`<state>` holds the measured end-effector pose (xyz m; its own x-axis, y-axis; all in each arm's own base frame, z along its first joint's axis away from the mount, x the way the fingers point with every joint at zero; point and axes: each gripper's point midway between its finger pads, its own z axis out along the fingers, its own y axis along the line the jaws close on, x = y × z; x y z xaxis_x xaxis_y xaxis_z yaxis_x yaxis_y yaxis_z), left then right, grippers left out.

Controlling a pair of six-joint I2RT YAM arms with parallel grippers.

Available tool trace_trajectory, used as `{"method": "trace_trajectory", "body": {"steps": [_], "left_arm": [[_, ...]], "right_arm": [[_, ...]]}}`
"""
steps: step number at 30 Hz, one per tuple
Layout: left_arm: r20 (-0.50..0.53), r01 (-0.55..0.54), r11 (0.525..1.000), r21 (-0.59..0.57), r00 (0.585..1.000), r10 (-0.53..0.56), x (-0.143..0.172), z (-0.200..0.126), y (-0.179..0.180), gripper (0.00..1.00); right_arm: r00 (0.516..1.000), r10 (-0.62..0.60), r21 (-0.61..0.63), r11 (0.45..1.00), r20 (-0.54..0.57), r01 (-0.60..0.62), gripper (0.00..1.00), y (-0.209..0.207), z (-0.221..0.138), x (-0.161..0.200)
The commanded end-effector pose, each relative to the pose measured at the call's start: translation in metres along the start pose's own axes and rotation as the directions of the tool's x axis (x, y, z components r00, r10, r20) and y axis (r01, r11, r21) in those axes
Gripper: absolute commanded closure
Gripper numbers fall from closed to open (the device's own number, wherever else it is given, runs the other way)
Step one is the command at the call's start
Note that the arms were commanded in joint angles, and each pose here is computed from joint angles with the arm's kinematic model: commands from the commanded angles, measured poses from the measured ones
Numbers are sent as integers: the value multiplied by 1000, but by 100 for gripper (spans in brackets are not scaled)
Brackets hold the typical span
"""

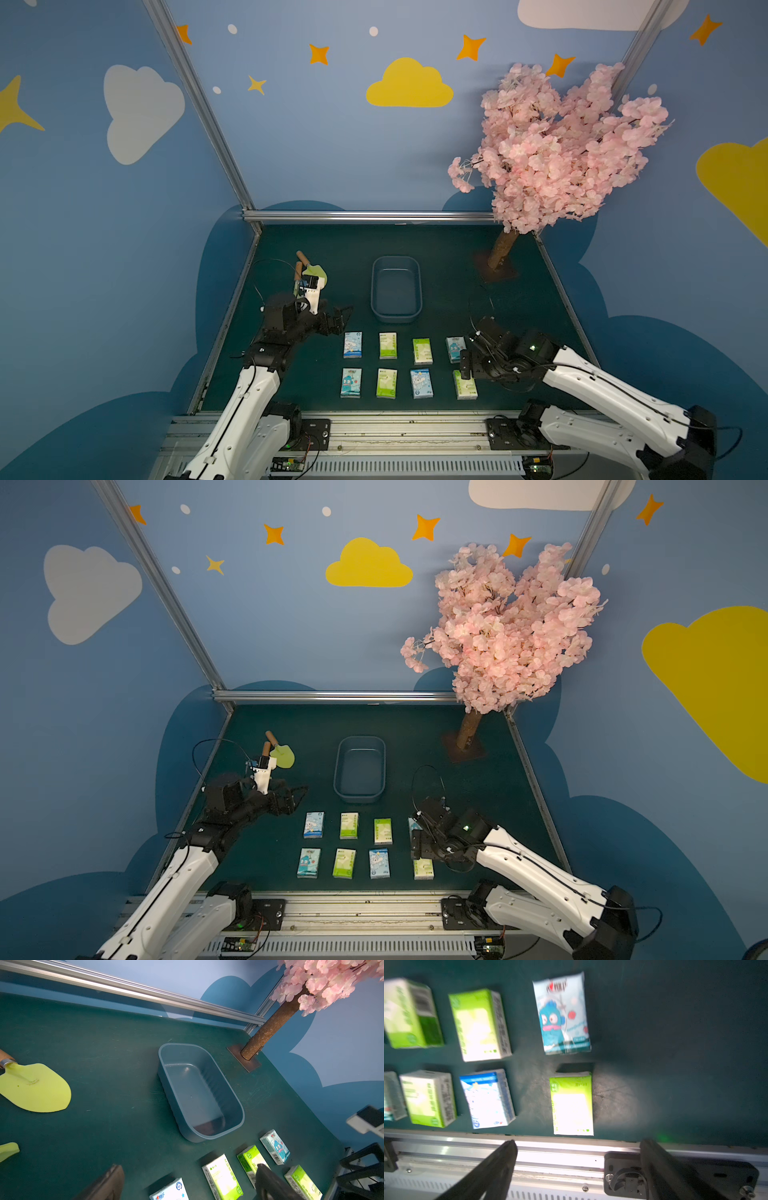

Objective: Take the pocket tissues out of the storage box
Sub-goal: Place the pocket tissues at the center of the board, then reset both arms

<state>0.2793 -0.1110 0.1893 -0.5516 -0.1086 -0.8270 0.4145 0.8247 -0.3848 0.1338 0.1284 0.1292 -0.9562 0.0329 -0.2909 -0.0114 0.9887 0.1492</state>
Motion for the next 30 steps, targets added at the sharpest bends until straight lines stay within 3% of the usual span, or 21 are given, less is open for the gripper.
{"method": "trace_trajectory", "body": {"steps": [1,7,12,15,26,30], "left_arm": [[-4,-6,1000,-4,1000,6,3,0,1,0],[-4,-6,1000,-7,1000,6,3,0,2,0],[-2,-7,1000,-9,1000,7,3,-1,2,0],[-1,-10,1000,-13,1000,10,3,-1,2,0],[0,-16,999,-46,1000,16,4,-4,7,0],[-4,-20,998,-63,1000,20,5,-4,9,0]], "right_arm": [[981,12,59,998,192,-24,2,-26,-35,-30],[895,-72,96,995,440,33,2,-48,-77,-80],[847,-139,189,981,513,47,2,-65,-87,-117],[838,-123,179,983,532,30,2,-72,-73,-139],[791,-53,224,969,609,-107,2,-144,31,-197],[810,-132,238,971,571,-9,2,-144,56,-209]]}}
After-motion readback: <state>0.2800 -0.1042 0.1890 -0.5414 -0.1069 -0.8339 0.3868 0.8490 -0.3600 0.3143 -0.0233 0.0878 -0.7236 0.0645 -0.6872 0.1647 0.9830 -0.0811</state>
